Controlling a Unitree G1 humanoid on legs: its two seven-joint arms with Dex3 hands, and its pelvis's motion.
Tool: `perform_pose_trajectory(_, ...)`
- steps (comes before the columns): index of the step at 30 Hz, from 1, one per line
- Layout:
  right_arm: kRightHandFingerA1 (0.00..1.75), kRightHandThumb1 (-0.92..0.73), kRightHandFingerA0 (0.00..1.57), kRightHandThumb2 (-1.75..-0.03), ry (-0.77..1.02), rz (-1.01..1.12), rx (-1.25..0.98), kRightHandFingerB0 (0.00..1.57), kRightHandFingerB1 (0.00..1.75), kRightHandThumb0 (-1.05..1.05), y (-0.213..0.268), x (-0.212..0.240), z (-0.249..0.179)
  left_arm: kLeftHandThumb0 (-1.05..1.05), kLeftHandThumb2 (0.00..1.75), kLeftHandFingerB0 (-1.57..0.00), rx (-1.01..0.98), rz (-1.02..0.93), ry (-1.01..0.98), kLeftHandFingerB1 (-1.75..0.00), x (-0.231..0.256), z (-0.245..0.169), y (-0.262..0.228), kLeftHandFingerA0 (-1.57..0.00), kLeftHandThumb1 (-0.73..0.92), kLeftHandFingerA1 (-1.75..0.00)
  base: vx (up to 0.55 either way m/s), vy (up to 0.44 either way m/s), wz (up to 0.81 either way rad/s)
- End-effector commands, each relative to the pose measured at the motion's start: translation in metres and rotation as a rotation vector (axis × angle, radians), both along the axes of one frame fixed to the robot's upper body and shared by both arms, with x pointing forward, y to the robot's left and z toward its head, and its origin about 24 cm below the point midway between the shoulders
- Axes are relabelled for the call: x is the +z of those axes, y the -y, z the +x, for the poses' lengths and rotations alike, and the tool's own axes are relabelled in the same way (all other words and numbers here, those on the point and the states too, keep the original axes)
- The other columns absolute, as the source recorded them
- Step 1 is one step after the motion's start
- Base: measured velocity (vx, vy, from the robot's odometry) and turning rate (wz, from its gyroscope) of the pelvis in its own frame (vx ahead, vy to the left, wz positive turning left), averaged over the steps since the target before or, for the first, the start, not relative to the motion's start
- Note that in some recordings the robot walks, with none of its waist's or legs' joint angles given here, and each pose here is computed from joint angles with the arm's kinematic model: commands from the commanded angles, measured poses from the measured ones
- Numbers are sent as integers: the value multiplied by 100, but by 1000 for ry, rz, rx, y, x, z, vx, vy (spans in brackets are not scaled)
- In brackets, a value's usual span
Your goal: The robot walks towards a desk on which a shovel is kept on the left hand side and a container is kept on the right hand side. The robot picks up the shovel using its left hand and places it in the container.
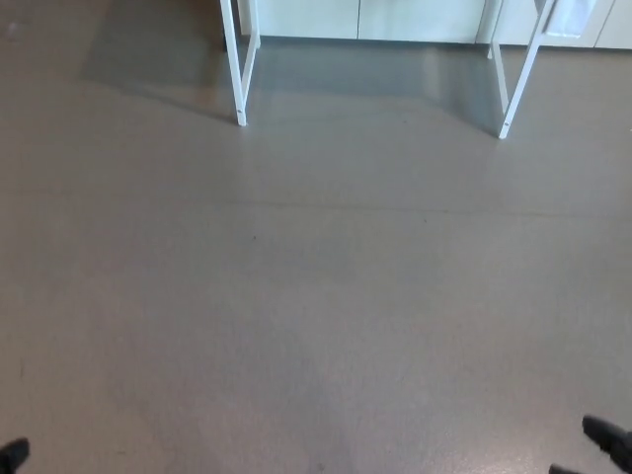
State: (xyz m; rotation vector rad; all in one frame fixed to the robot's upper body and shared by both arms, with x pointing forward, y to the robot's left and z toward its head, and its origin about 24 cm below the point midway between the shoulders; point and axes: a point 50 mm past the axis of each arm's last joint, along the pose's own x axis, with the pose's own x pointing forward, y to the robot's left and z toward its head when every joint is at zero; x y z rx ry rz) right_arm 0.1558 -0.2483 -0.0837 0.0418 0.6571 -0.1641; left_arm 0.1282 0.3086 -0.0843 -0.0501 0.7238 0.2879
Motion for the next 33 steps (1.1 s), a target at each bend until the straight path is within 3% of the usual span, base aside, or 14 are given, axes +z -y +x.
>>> perform_pose_trajectory(1,37,-54,37,-58,216,282,-133,21,30,-43,9,24,5,-20,59,-19,128,-304,180,-29,15,0,-5,-29,58,-39,0,0,0)
perform_pose_trajectory(2,37,-54,37,-58,216,281,-131,21,30,-43,8,24,4,-14,85,-8,132,-304,180,-44,15,0,-4,-24,40,-55,0,0,0)
perform_pose_trajectory(3,40,-54,40,-57,215,282,-134,23,30,-43,8,24,4,-15,57,-22,135,-302,180,-29,15,0,-4,-37,57,-41,0,0,0)
perform_pose_trajectory(4,59,-38,31,-89,217,284,-135,8,47,-31,8,24,4,-15,57,-22,138,-301,180,-29,15,-1,-4,-40,57,-41,0,0,0)
perform_pose_trajectory(7,59,-38,32,-89,218,284,-134,9,48,-32,8,25,3,-16,57,-21,120,-297,176,-29,16,-2,-2,-40,57,-40,0,0,0)
perform_pose_trajectory(8,58,-38,31,-89,216,278,-128,8,48,-32,8,25,3,-15,87,-7,114,-292,173,-44,16,-2,-2,-30,42,-57,0,0,0)
perform_pose_trajectory(9,58,-39,30,-90,217,273,-121,7,47,-33,8,25,4,-15,86,-7,104,-283,172,-44,16,-1,-3,-30,41,-57,0,0,0)
perform_pose_trajectory(10,58,-39,30,-89,217,273,-120,6,46,-33,8,25,4,-18,57,-21,105,-285,172,-29,17,-1,-2,-40,57,-40,0,0,0)
perform_pose_trajectory(12,58,-38,31,-89,216,270,-118,6,46,-34,9,25,4,-21,59,-21,102,-288,173,-30,17,-2,-2,-39,58,-40,0,0,0)
perform_pose_trajectory(13,37,-55,40,-57,213,270,-118,21,30,-45,8,25,3,-21,58,-20,101,-291,171,-30,17,-3,-2,-39,57,-40,0,0,0)
perform_pose_trajectory(24,38,-56,37,-58,216,276,-104,21,30,-47,8,26,7,-23,60,-19,62,-288,162,-29,18,0,-1,-34,60,-39,0,0,0)
perform_pose_trajectory(25,47,-44,31,-74,216,273,-100,16,40,-53,7,26,7,-23,59,-21,62,-290,162,-29,19,0,-1,-34,61,-39,0,0,0)
perform_pose_trajectory(29,48,-44,31,-75,216,275,-100,17,41,-53,7,26,8,-23,58,-22,45,-289,161,-30,18,-1,-2,-34,59,-39,0,0,0)
perform_pose_trajectory(33,38,-56,38,-58,215,263,-88,22,30,-47,7,26,10,-22,57,-26,46,-281,157,-30,18,0,-2,-35,59,-38,0,0,0)
